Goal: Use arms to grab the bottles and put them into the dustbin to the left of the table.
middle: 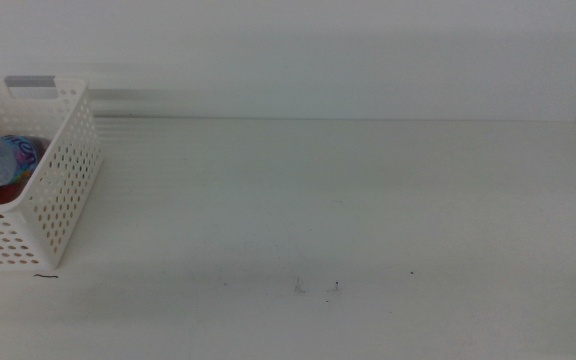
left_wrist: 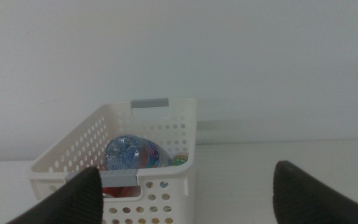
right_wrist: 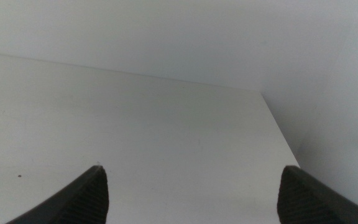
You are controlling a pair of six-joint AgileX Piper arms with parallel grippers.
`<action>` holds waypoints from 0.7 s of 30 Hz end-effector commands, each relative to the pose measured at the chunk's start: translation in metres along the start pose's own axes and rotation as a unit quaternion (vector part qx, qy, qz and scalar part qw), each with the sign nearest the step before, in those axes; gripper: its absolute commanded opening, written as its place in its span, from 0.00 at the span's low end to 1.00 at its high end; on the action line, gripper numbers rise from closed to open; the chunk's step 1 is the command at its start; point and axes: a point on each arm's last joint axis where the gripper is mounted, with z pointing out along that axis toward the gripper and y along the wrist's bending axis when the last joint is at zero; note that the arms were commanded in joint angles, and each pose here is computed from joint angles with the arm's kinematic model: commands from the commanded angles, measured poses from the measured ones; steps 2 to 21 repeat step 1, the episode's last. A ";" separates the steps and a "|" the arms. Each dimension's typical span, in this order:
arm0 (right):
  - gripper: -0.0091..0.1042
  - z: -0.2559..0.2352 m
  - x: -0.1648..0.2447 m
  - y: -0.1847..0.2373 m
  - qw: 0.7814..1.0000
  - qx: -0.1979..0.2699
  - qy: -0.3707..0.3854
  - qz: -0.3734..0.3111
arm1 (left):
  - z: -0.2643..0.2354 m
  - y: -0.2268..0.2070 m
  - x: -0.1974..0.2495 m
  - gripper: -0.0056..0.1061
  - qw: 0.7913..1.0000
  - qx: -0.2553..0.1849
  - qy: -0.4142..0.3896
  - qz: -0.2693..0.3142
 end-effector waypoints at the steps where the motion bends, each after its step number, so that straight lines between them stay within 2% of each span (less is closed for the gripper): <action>1: 0.90 0.000 0.000 -0.001 1.000 0.005 -0.006 0.000 | 0.000 0.000 -0.001 0.89 1.000 0.000 -0.008 0.000; 21: 0.90 0.000 0.000 -0.001 1.000 0.005 -0.006 0.000 | 0.000 0.000 -0.001 0.89 1.000 0.000 -0.008 0.000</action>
